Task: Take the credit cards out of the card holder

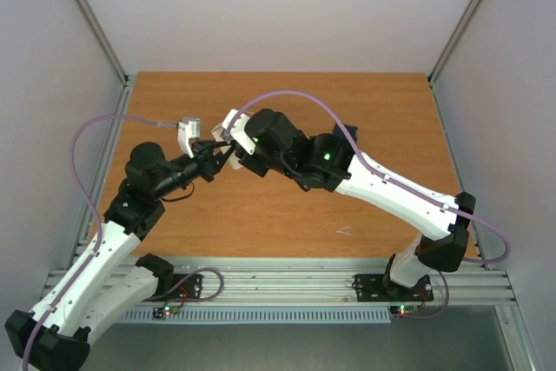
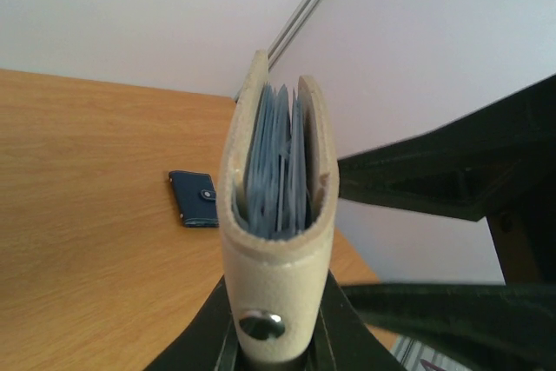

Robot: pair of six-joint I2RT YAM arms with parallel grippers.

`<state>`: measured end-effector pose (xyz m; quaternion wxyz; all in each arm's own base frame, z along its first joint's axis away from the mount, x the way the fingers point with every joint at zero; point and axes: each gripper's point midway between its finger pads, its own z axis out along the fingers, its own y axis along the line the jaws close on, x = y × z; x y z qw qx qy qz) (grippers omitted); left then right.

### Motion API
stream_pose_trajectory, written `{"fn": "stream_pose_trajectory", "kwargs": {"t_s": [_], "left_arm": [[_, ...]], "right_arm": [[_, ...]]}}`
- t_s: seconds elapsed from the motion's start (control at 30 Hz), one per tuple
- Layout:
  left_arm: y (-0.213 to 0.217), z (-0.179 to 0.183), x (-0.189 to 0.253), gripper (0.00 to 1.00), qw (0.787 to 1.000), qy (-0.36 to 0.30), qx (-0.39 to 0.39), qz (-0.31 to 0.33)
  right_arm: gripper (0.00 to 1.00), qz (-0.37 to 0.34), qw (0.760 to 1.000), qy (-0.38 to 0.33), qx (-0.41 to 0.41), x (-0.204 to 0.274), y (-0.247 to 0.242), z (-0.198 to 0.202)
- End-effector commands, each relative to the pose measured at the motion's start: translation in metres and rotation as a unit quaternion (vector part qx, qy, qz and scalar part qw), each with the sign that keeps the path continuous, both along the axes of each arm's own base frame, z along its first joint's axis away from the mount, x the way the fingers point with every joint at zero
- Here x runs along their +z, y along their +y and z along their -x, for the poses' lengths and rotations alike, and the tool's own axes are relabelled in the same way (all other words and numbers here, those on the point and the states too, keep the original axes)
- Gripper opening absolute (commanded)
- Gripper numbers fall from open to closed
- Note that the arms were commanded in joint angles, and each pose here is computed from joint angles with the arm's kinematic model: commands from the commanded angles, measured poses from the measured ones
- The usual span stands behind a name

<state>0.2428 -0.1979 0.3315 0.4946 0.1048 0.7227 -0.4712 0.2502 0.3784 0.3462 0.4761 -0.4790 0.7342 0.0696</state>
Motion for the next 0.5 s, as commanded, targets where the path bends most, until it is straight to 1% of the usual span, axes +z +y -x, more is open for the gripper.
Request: {"fn": "stream_pose_trajectory", "kwargs": {"t_s": [0.0, 0.13, 0.3, 0.37, 0.4, 0.43, 0.47], "left_arm": [[-0.004, 0.014, 0.05, 0.0, 0.995, -0.09, -0.032, 0.026], [-0.003, 0.016, 0.051, 0.0, 0.995, -0.095, -0.033, 0.024], [-0.001, 0.015, 0.054, 0.0, 0.994, -0.102, -0.029, 0.022], [0.001, 0.012, 0.052, 0.0, 0.995, -0.097, -0.022, 0.021], [0.003, 0.01, 0.05, 0.0, 0.995, -0.093, -0.017, 0.021], [0.004, 0.009, 0.049, 0.0, 0.996, -0.089, -0.014, 0.021], [0.004, 0.009, 0.049, 0.0, 0.996, -0.089, -0.012, 0.022]], "right_arm": [[0.37, 0.023, 0.998, -0.055, -0.033, 0.004, -0.005, -0.021], [0.36, 0.051, 0.996, -0.058, -0.034, -0.008, -0.005, -0.026], [0.41, 0.065, 0.996, -0.051, -0.038, -0.016, -0.008, -0.03], [0.45, 0.06, 0.998, -0.028, -0.003, -0.018, -0.005, -0.018], [0.47, 0.059, 0.998, -0.013, 0.036, -0.022, -0.001, -0.005], [0.48, 0.058, 0.996, -0.006, 0.069, -0.025, 0.001, 0.005], [0.49, 0.058, 0.995, -0.009, 0.086, -0.027, 0.0, 0.011]]}}
